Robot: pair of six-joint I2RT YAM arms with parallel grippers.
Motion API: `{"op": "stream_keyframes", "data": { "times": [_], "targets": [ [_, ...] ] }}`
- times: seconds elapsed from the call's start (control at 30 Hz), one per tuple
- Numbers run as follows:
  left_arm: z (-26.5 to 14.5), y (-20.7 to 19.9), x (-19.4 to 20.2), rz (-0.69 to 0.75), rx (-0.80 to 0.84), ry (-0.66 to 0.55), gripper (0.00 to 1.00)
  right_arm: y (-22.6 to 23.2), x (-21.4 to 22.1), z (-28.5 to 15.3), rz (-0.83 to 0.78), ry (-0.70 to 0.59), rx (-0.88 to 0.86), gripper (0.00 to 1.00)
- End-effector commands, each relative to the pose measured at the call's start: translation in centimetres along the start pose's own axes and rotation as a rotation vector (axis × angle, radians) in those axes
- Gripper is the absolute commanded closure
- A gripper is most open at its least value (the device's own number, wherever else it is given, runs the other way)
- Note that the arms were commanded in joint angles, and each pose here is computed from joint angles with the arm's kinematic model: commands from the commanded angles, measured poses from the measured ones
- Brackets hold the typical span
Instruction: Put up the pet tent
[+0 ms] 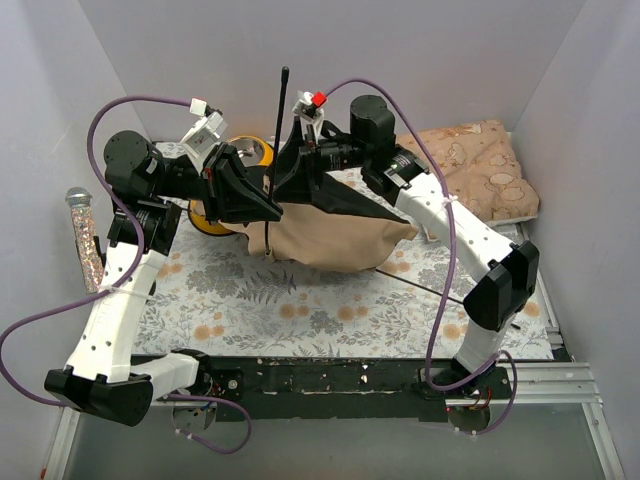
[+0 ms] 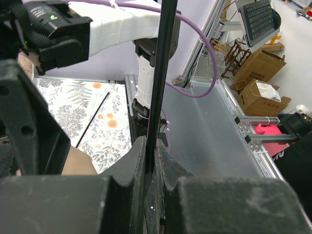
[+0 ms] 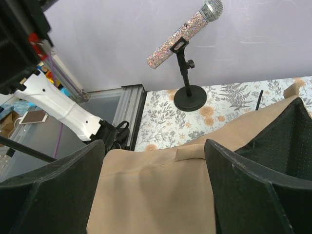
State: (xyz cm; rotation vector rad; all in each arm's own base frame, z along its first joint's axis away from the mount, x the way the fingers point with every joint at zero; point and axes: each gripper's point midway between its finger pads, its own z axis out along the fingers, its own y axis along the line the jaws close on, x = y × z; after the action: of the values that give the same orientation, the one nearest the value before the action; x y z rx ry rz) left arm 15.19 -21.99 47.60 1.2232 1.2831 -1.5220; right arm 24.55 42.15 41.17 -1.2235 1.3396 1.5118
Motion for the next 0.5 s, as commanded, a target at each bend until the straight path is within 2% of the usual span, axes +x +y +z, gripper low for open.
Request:
{"op": "stream_keyframes", "data": {
  "times": [0.0, 0.2, 0.47],
  "targets": [
    [-0.5, -1.9, 1.2, -0.078, 0.070, 0.057, 1.00, -0.2, -0.1, 0.8, -0.098, -0.037, -0.090, 0.09],
    [-0.6, -2.0, 1.3, -0.076, 0.080, 0.064, 1.00, 0.6, 1.6, 1.3, -0.146, -0.001, -0.276, 0.08],
    [-0.7, -2.4, 1.6, -0.078, 0.093, 0.074, 1.00, -2.8, 0.6, 0.2, -0.123, -0.014, -0.226, 0.08]
  ]
}}
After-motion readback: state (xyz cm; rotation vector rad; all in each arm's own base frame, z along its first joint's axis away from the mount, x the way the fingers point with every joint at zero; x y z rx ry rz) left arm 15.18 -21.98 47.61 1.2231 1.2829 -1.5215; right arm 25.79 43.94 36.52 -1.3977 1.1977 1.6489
